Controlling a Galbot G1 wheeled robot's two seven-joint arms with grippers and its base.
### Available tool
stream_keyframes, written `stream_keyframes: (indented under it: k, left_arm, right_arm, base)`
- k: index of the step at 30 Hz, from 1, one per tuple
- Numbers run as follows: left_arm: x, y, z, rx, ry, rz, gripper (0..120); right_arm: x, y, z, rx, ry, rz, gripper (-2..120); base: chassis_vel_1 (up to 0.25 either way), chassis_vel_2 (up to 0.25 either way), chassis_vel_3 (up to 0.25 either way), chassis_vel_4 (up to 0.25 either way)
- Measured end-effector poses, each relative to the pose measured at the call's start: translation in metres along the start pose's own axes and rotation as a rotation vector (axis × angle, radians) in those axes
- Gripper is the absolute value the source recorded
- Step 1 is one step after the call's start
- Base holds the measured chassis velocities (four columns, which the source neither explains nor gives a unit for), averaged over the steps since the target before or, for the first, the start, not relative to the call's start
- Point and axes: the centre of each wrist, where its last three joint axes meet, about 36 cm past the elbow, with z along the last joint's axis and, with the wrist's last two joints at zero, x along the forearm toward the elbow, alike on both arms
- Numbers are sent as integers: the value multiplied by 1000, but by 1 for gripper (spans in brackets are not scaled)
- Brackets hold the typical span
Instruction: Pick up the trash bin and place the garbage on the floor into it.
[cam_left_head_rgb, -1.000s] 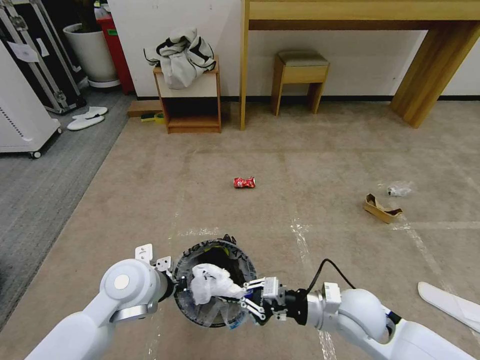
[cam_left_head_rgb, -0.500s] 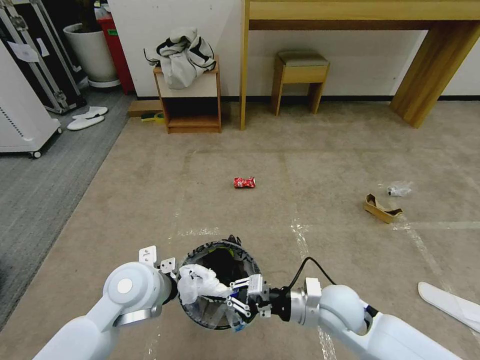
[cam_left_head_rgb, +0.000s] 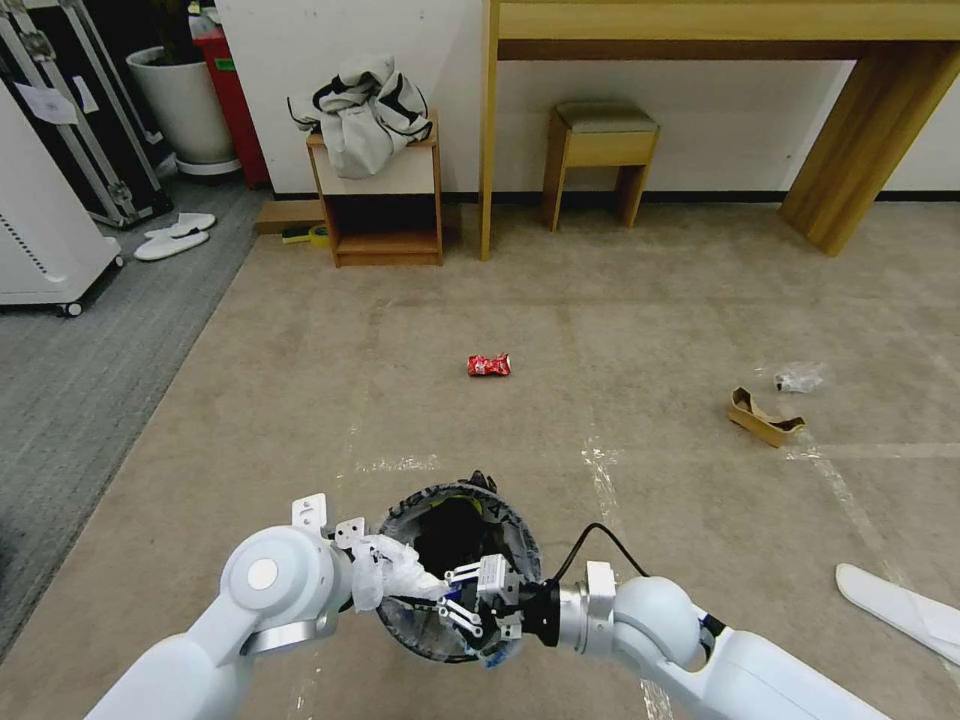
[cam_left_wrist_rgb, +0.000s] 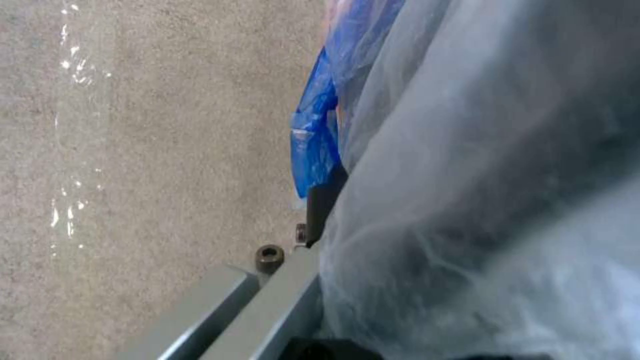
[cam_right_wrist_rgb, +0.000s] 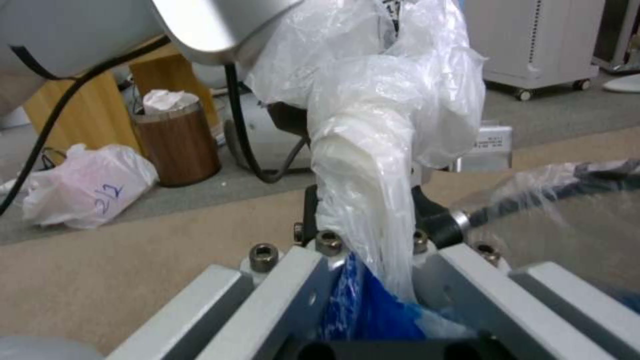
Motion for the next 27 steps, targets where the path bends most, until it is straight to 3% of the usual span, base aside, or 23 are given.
stream_keyframes:
  k: [17,25,27]
  left_arm:
    - [5,3,3,6,5,11,0]
    - [2,3,3,11,12,12,0]
    - [2,4,4,11,16,12,0]
  right_arm:
    - [-5,-9,23,-3,6,15,1]
    - [6,-16,28,6,19,45,30]
    - [8,-18,28,10,21,39,42]
  base:
    - [0,0,0,0]
    - [0,0,0,0]
    - [0,0,0,0]
